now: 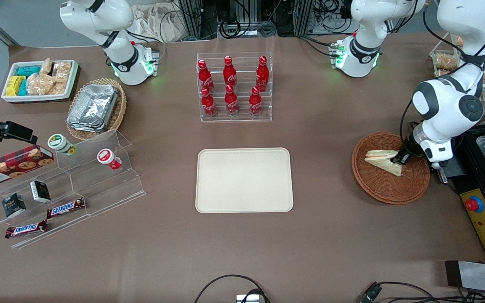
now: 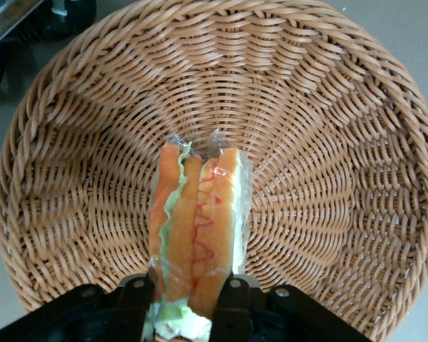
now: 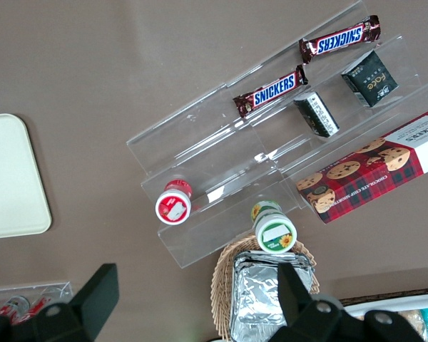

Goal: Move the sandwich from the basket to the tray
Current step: 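Close the left gripper on the sandwich, then lift the sandwich up out of the basket with the left gripper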

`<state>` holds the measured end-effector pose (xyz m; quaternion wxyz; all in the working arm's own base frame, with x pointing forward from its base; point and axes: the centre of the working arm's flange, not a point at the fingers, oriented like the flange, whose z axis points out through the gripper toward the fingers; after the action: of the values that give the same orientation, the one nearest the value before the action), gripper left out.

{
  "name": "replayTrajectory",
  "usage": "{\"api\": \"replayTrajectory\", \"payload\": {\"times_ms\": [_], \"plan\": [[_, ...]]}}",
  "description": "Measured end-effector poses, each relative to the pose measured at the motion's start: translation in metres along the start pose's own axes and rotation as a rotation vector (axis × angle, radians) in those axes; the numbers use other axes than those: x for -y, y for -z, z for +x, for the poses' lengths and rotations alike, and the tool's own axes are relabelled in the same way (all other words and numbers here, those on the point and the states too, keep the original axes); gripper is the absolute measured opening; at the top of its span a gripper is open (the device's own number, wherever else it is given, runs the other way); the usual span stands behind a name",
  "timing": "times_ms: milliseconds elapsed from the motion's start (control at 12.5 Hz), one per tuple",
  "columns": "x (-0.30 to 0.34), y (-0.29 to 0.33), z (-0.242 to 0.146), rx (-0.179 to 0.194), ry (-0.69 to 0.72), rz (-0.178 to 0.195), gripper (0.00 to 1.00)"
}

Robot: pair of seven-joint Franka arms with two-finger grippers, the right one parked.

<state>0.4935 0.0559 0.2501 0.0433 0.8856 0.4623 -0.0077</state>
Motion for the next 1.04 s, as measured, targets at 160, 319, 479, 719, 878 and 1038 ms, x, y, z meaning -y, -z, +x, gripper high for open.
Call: {"api": "replayTrajectory", "payload": {"times_ms": [160, 319, 479, 719, 878, 1038], "plan": [[-0.003, 0.001, -0.002, -0.001, -0.016, -0.001, 0.19], [-0.012, 0.006, -0.01, -0.008, -0.053, -0.008, 0.18], [-0.019, 0.022, -0.014, -0.009, -0.128, -0.014, 0.18], [-0.023, 0.065, -0.017, 0.008, -0.243, -0.012, 0.18], [-0.024, 0.088, -0.02, 0.014, -0.338, -0.013, 0.18], [-0.024, 0.107, -0.022, 0.019, -0.434, -0.015, 0.18]]}}
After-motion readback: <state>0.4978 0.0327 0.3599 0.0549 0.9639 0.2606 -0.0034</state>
